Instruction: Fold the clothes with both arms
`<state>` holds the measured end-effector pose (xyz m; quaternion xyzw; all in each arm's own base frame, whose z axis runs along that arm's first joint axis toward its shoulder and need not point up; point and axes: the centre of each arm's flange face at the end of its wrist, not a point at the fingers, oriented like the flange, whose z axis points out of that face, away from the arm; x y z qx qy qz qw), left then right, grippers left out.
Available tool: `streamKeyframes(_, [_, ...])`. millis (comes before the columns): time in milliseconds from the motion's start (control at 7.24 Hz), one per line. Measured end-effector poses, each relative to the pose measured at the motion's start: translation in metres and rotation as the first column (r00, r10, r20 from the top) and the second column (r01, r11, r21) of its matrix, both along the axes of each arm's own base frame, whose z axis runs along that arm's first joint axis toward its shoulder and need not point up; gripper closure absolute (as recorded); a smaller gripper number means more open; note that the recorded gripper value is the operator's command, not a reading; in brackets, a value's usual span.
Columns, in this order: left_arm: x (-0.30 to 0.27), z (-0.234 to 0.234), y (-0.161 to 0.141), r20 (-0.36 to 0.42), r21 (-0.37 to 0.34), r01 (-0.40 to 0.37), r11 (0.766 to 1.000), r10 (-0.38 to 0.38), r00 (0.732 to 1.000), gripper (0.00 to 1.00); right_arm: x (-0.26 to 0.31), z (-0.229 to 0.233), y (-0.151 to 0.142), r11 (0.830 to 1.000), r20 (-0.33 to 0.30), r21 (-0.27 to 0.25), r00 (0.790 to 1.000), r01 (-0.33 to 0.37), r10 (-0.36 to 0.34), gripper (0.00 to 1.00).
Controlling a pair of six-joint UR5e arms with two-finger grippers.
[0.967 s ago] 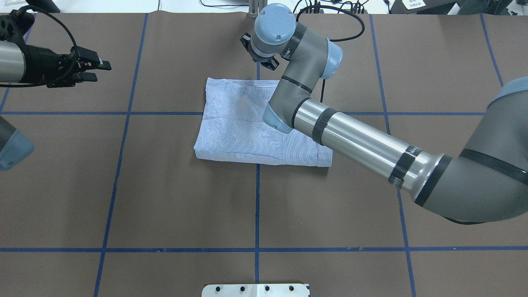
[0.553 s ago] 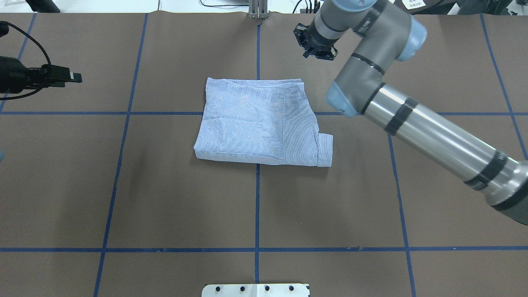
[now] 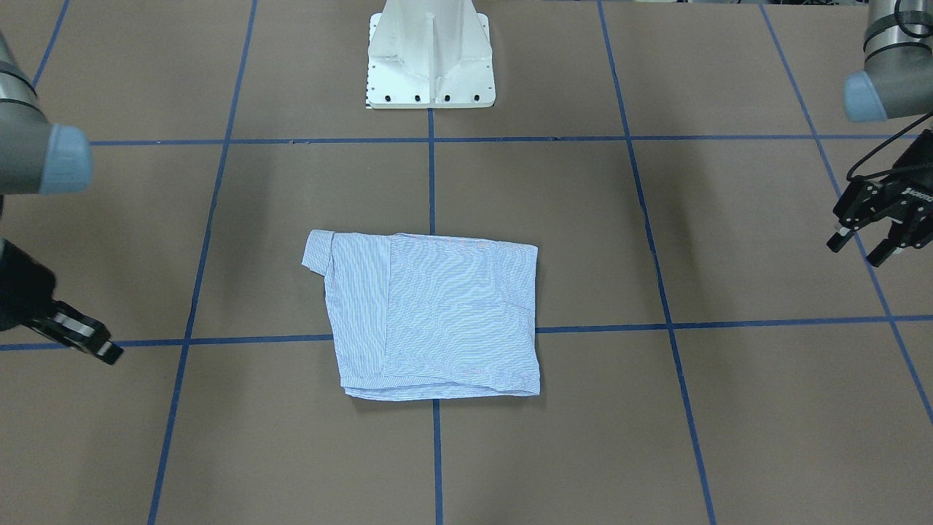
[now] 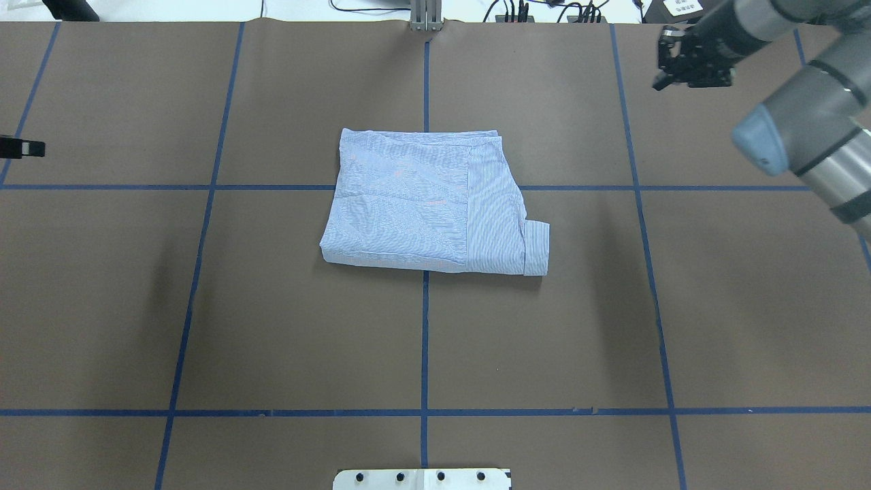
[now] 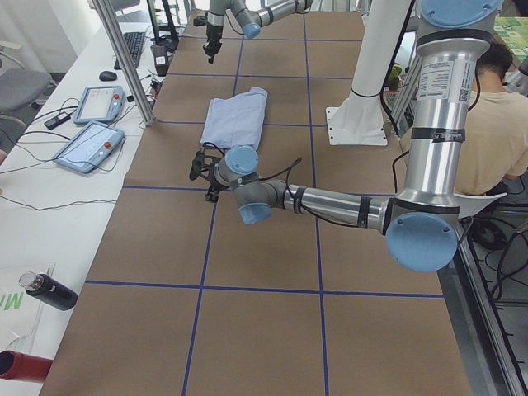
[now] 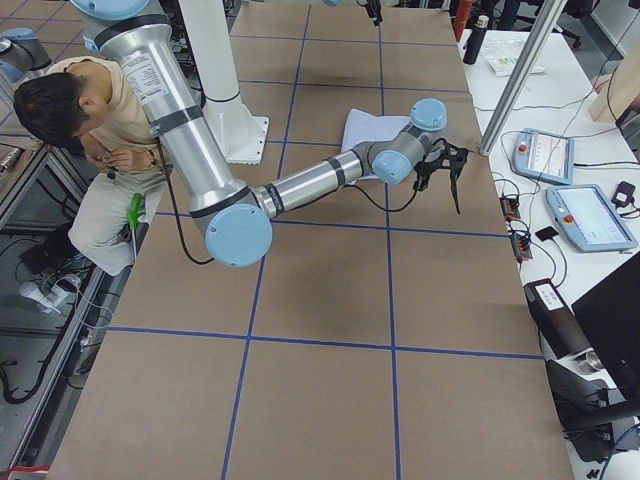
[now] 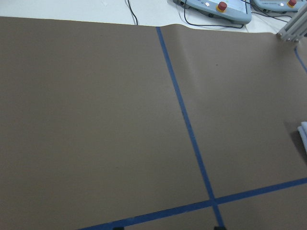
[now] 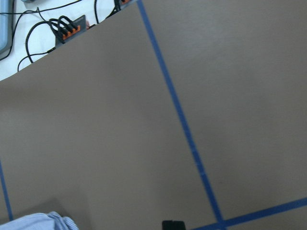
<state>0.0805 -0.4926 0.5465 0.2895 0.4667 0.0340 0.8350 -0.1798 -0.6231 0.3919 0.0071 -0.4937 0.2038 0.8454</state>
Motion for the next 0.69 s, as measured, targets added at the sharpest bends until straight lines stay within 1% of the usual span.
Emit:
streamKeyframes(138, [-0.023, 0.016, 0.007, 0.057, 0.032, -0.013, 0.999, 0.011, 0.998, 0.2, 0.042, 0.037, 0.03, 0.999, -0.008, 0.032, 0.999, 0.035, -0.035, 0.82])
streamKeyframes(276, [-0.045, 0.029, 0.008, 0.129, 0.05, -0.031, 0.998, 0.024, 0.991, 0.18, 0.078, 0.08, 0.064, 0.994, -0.045, 0.079, 0.996, 0.081, -0.078, 0.58])
streamKeyframes(415, [-0.068, 0.039, 0.007, 0.197, 0.052, -0.051, 0.997, 0.04, 0.98, 0.11, 0.108, 0.123, 0.096, 0.982, -0.093, 0.128, 0.987, 0.139, -0.128, 0.01])
streamKeyframes(553, [-0.09, 0.043, 0.006, 0.246, 0.039, -0.068, 0.997, 0.057, 0.967, 0.01, 0.13, 0.159, 0.123, 0.967, -0.136, 0.166, 0.976, 0.193, -0.172, 0.0])
streamKeyframes(691, [-0.107, 0.042, 0.007, 0.28, 0.018, -0.086, 0.996, 0.078, 0.957, 0.01, 0.148, 0.185, 0.146, 0.951, -0.171, 0.197, 0.963, 0.24, -0.207, 0.0])
